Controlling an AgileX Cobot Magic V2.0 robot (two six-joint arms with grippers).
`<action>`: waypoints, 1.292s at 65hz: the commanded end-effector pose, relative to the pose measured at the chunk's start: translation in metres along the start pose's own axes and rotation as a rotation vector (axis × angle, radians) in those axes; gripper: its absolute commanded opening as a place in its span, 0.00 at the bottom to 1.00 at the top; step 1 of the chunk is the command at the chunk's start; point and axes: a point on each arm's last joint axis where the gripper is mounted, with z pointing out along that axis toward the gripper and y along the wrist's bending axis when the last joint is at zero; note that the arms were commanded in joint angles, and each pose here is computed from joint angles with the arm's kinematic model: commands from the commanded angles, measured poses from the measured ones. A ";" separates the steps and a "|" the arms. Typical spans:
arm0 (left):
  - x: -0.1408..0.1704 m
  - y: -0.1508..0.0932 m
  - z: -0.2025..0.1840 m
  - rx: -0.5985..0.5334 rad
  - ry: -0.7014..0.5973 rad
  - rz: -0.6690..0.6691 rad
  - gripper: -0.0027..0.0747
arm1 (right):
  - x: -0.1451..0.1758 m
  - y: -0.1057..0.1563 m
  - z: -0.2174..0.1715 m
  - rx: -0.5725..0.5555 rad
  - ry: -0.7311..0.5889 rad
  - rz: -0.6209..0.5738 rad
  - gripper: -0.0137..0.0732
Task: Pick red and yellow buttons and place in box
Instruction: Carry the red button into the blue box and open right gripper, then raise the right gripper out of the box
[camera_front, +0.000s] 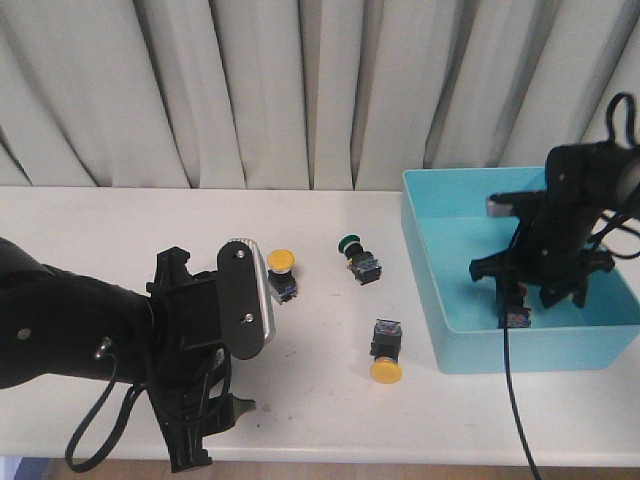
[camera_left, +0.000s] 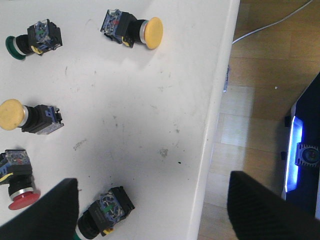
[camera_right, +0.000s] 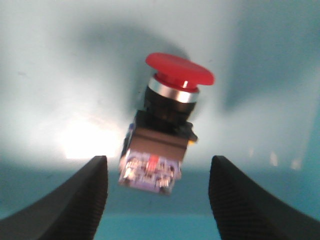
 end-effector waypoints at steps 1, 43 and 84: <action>-0.011 0.006 -0.014 -0.052 -0.078 -0.015 0.80 | 0.001 -0.001 -0.069 -0.004 -0.168 0.003 0.67; -0.012 0.006 -0.014 -0.052 -0.079 -0.016 0.80 | 0.167 0.060 -0.180 -0.113 -0.540 -0.233 0.67; -0.013 0.074 0.038 -0.151 0.051 -0.514 0.80 | 0.202 0.053 -0.176 -0.108 -0.620 -0.288 0.67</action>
